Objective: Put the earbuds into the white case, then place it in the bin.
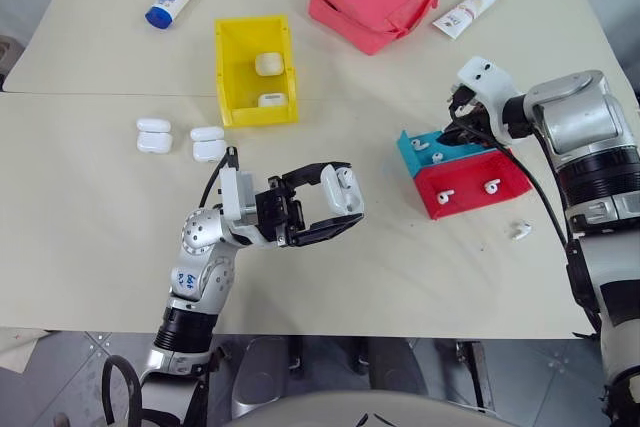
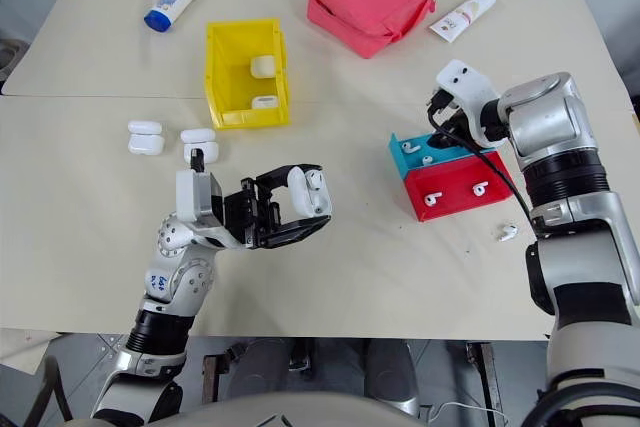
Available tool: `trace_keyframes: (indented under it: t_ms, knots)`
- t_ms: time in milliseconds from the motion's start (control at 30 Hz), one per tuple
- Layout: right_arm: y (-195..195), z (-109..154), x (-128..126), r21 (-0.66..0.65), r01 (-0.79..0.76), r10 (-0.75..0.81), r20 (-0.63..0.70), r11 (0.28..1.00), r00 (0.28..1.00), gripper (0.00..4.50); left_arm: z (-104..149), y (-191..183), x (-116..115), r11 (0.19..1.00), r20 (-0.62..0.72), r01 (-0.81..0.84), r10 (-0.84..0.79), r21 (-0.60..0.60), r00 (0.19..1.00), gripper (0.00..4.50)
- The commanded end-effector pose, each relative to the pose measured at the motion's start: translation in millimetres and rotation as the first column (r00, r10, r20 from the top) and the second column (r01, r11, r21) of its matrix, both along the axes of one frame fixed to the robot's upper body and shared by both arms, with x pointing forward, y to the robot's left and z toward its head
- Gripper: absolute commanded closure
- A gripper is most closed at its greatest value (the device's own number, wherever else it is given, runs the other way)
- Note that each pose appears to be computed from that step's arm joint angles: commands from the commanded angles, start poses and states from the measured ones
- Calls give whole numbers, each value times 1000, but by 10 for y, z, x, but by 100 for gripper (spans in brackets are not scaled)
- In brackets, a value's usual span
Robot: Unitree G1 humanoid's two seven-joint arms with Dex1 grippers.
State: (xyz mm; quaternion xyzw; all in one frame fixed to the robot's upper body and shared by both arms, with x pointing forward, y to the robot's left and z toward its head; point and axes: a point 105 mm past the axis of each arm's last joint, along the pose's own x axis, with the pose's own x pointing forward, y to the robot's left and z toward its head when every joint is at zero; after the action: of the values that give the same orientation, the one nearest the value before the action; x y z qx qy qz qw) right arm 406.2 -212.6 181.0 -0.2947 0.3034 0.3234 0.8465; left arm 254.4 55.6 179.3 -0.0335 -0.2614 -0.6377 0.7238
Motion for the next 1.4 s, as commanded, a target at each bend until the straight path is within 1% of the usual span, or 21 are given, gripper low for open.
trace_keyframes:
  t_ms: [33,200,267,400,567,700,833,1067,1300,1400]
  knots:
    - [-22,193,-20,-122,-102,110,60,987,992,321,42,-1,-41,1000,33,2,-2,-9,999,169]
    - [-69,198,52,-170,-98,112,76,980,991,321,38,1,-50,1000,33,0,1,-9,999,169]
    - [-64,176,81,-165,-95,108,73,982,991,321,36,0,-58,1000,32,-2,2,-9,999,169]
    - [-72,99,124,-171,-92,103,58,981,993,321,34,-2,-68,1000,33,-5,6,-10,999,169]
    - [-55,21,103,-177,-120,124,14,977,992,321,31,5,-86,1000,33,-10,11,-8,999,169]
    - [-33,37,89,-170,-130,133,8,977,991,321,26,12,-97,1000,33,-13,13,-5,999,169]
    - [-7,43,9,-165,-174,173,-22,971,985,321,31,9,-96,1000,34,-8,9,-5,999,169]
    - [-19,151,-25,-139,-150,152,3,979,988,321,35,1,-87,1000,34,1,-1,-4,999,169]
    - [-53,184,3,-141,-107,113,36,984,993,321,35,-1,-76,1000,33,5,-5,-3,999,169]
    - [6,178,26,-126,-110,116,46,986,992,321,38,-4,-66,1000,34,6,-6,-3,999,169]
